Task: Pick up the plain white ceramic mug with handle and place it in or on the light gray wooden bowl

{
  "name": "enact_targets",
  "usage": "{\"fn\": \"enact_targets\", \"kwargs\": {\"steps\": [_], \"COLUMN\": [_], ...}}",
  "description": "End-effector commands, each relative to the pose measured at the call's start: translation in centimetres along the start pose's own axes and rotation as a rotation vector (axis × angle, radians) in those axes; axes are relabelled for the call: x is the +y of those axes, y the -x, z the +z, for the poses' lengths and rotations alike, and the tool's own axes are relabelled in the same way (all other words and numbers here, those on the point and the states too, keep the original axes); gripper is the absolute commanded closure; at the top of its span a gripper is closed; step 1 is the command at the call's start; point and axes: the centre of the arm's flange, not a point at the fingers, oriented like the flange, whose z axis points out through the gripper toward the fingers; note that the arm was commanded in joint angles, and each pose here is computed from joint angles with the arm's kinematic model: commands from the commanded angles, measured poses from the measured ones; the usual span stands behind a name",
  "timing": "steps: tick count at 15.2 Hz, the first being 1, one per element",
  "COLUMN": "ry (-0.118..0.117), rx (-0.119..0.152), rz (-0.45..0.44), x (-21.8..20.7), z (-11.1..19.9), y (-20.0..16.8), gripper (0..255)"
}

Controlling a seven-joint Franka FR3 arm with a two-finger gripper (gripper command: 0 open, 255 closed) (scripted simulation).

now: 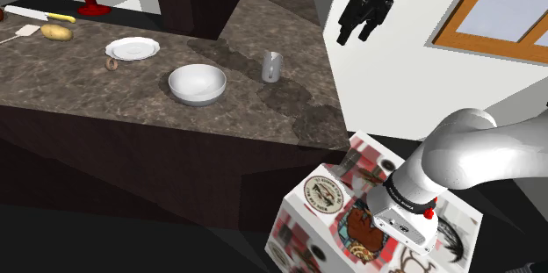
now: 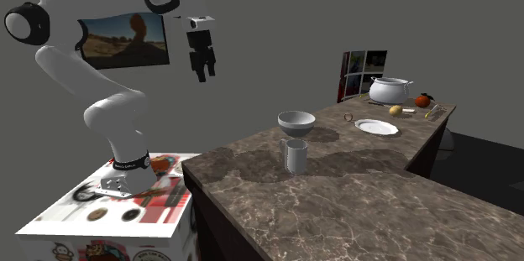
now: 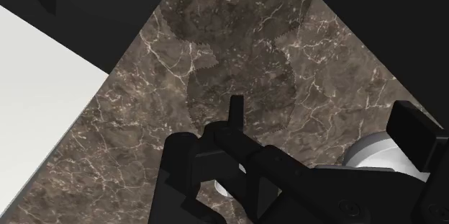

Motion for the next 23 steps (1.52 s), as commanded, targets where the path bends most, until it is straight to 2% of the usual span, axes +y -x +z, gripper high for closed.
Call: {"fn": "enact_targets", "kwargs": {"steps": [1,23], "ry": [0.000,0.023], "rx": [0.000,-0.110], "rz": [0.000,-0.127], "x": [0.0,6.3], "z": [0.0,16.9], "y": [0.0,-24.4], "gripper": [0,0]}}
